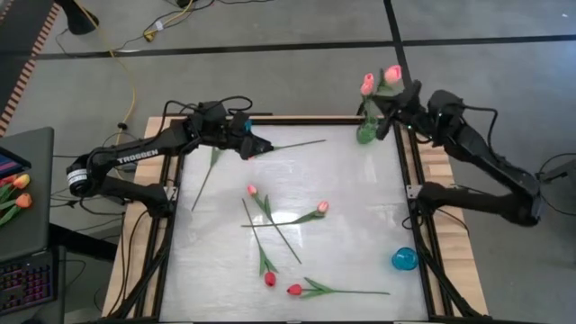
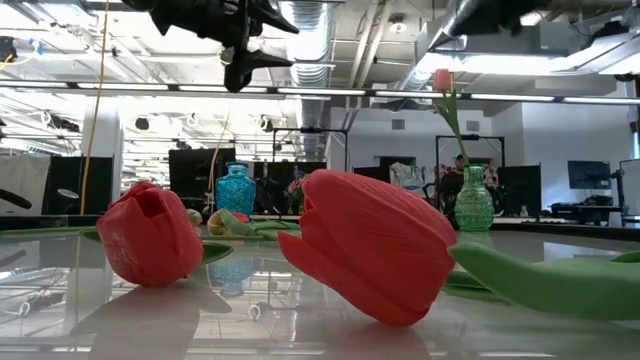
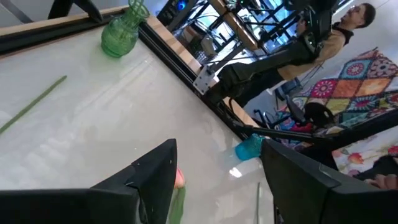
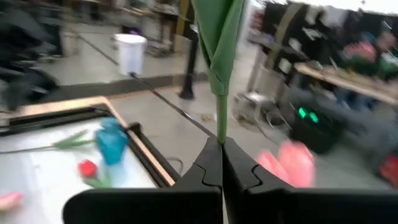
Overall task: Sort flowers into vase by color
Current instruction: Put the pink flower into the green vase
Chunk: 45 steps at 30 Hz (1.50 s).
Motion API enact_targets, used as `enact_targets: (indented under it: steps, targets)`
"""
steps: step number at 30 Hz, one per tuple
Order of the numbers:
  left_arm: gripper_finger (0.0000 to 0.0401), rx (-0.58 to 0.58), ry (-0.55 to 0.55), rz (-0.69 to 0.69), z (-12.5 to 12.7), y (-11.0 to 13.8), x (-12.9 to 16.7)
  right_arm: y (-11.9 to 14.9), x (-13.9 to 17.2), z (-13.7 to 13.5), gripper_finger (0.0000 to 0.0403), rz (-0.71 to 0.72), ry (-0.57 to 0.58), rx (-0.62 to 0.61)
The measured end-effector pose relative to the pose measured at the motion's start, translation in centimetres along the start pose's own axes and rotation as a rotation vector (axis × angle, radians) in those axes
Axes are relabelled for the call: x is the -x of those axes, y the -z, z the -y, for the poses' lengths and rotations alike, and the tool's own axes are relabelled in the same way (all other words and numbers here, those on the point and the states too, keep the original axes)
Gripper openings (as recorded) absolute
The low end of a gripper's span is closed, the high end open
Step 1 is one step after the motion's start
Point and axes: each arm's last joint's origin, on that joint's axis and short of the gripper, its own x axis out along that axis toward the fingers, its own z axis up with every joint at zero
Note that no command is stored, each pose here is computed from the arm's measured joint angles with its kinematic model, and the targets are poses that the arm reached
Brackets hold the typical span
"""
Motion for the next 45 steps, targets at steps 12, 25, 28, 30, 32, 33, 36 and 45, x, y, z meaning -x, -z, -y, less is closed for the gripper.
enact_targets:
  steps: [12,25,28,30,32,33,36,45]
  targets:
    - [0.0219,-0.018,0.009,0.008,0.9,0.5,-0.4,4.0,-0.1,2.4,0.0019,-0.105,0.18,-0.109]
    - [0.0219,-0.012,0.002,0.011,1.2,0.7,-0.6,6.8,-1.1,3.7,0.0019,-0.136,0.273,-0.128]
    - [0.0219,-0.01,0.002,0.011,1.2,0.7,-0.6,7.1,-1.5,3.7,0.0019,-0.148,0.272,-0.127]
    - [0.0219,-0.008,0.002,0.011,1.2,0.7,-0.6,7.3,-1.8,3.7,0.0019,-0.147,0.271,-0.125]
    - [0.0219,-0.008,0.002,0.011,1.2,0.7,-0.6,7.7,-2.1,3.7,0.0019,-0.154,0.27,-0.126]
    - [0.0219,-0.008,0.002,0.011,1.2,0.7,-0.6,8.0,-2.2,3.7,0.0019,-0.161,0.269,-0.126]
    - [0.0219,-0.008,0.002,0.01,1.2,0.7,-0.6,8.5,-2.5,3.8,0.0019,-0.174,0.278,-0.126]
    - [0.0219,-0.003,0.002,0.01,1.2,0.7,-0.6,8.8,-2.7,4.3,0.0019,-0.153,0.309,-0.118]
